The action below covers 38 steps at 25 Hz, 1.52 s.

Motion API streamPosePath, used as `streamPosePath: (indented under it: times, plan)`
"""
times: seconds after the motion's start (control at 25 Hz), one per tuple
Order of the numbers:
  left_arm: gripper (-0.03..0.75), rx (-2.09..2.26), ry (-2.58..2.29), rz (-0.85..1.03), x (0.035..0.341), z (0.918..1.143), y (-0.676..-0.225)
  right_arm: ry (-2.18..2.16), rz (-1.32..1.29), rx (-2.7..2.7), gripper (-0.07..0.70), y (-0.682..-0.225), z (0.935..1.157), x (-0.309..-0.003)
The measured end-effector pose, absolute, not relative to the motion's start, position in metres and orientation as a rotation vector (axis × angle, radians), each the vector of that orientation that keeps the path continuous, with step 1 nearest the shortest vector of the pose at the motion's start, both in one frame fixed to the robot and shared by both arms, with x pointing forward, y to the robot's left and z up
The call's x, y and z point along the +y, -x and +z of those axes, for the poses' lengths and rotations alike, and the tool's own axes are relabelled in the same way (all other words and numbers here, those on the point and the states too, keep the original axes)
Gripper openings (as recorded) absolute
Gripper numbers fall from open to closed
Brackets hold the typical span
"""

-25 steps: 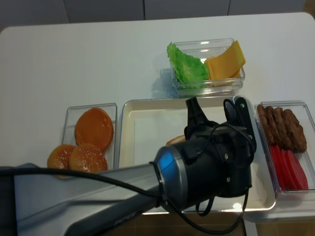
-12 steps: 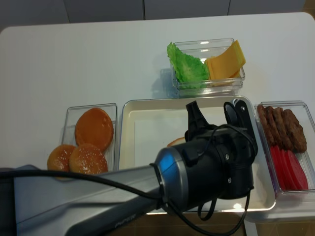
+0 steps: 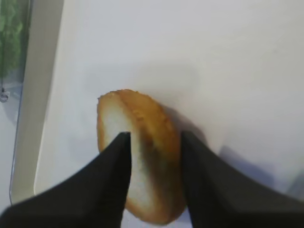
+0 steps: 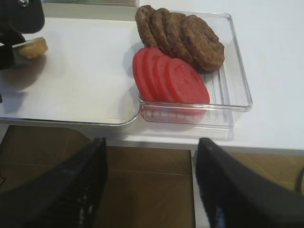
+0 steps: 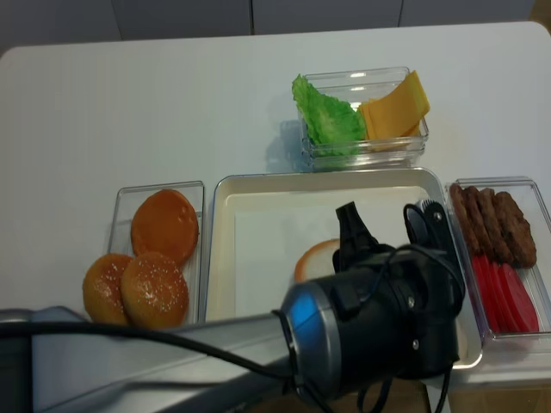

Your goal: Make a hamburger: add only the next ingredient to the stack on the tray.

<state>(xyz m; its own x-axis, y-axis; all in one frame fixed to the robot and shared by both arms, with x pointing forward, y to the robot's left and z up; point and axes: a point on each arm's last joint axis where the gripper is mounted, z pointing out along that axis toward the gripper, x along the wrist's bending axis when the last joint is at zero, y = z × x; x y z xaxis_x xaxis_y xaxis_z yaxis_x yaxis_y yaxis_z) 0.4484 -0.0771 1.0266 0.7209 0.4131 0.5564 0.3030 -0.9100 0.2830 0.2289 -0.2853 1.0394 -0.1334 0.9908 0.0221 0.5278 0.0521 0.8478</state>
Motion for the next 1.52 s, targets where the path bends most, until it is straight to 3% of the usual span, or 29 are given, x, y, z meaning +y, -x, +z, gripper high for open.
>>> streamPosePath:
  times: [0.24, 0.48, 0.72, 0.88, 1.2, 1.52]
  plan:
    - [0.334, 0.586, -2.756, 0.931, -0.078, 1.026, -0.447, -1.530, 0.980, 1.728, 0.449, -0.229, 1.039, -0.285]
    - [0.350, 0.610, -2.774, 0.930, -0.075, 1.025, -0.448, -1.530, 0.980, 1.728, 0.449, -0.229, 1.039, -0.285]
    - [0.351, 0.833, -2.791, 0.693, -0.053, 1.027, -0.470, -1.530, 0.980, 1.728, 0.449, -0.229, 1.039, -0.285]
    - [0.351, 1.048, -2.718, 0.534, -0.022, 1.043, -0.496, -1.530, 0.980, 1.728, 0.449, -0.229, 1.039, -0.285]
    - [0.351, 1.390, -2.542, 0.457, 0.067, 1.083, -0.550, -1.526, 0.978, 1.730, 0.449, -0.229, 1.039, -0.285]
    - [0.351, 1.632, -2.344, 0.412, 0.153, 1.115, -0.575, -1.526, 0.978, 1.730, 0.449, -0.229, 1.039, -0.285]
